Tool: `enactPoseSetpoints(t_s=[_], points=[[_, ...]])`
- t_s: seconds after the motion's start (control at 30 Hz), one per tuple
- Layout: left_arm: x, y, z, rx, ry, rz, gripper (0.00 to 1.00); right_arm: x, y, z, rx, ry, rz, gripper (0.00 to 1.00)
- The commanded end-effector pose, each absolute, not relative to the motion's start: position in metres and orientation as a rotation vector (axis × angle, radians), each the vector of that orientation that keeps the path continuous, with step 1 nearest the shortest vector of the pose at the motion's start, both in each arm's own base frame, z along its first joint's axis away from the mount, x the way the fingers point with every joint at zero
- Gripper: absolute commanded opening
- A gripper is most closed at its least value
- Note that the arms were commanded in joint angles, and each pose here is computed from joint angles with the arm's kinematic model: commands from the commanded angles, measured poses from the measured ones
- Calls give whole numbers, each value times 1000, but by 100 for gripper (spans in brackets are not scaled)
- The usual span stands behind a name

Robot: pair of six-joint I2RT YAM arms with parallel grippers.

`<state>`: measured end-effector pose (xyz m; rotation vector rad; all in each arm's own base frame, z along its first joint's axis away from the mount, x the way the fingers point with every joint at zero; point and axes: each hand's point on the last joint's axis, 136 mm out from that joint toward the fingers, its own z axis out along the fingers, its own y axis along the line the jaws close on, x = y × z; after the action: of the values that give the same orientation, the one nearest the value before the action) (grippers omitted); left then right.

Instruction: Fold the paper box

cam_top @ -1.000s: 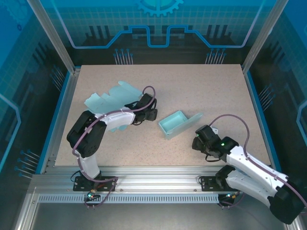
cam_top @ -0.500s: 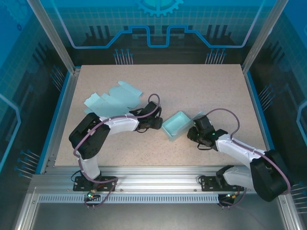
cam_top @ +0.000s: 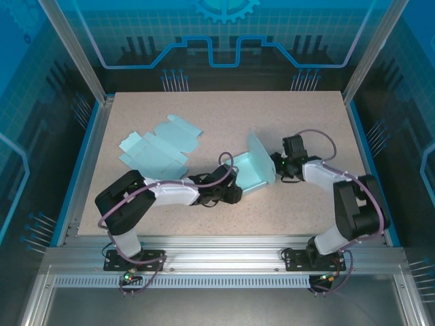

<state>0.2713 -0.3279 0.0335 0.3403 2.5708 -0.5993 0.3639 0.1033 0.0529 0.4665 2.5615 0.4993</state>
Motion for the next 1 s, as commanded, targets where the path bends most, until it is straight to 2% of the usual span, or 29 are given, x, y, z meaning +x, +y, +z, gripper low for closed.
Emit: enactPoseSetpoints(t_s=[0.0, 0.1, 0.2, 0.33, 0.47, 0.57, 0.77, 0.8, 0.97], points=[[270, -355, 59, 306, 2474, -790, 47, 388, 106, 68, 390, 2568, 574, 33], [271, -349, 74, 278, 2400, -809, 50, 388, 88, 78, 414, 2579, 505, 39], [282, -320, 94, 244, 2332, -674, 54, 372, 63, 92, 448, 2579, 368, 45], [311, -270, 121, 116, 2299, -578, 58, 334, 37, 105, 497, 2577, 219, 54], [350, -231, 133, -2, 2282, -555, 58, 285, 27, 102, 583, 2574, 187, 62], [375, -225, 136, 22, 2275, -492, 58, 252, 25, 100, 648, 2548, 211, 72], [417, -238, 100, 26, 2361, -498, 55, 208, 49, 94, 685, 2511, 437, 87], [421, -244, 93, 34, 2380, -515, 53, 203, 55, 92, 682, 2513, 476, 100], [424, -263, 68, 33, 2442, -614, 48, 190, 76, 79, 661, 2536, 559, 100]])
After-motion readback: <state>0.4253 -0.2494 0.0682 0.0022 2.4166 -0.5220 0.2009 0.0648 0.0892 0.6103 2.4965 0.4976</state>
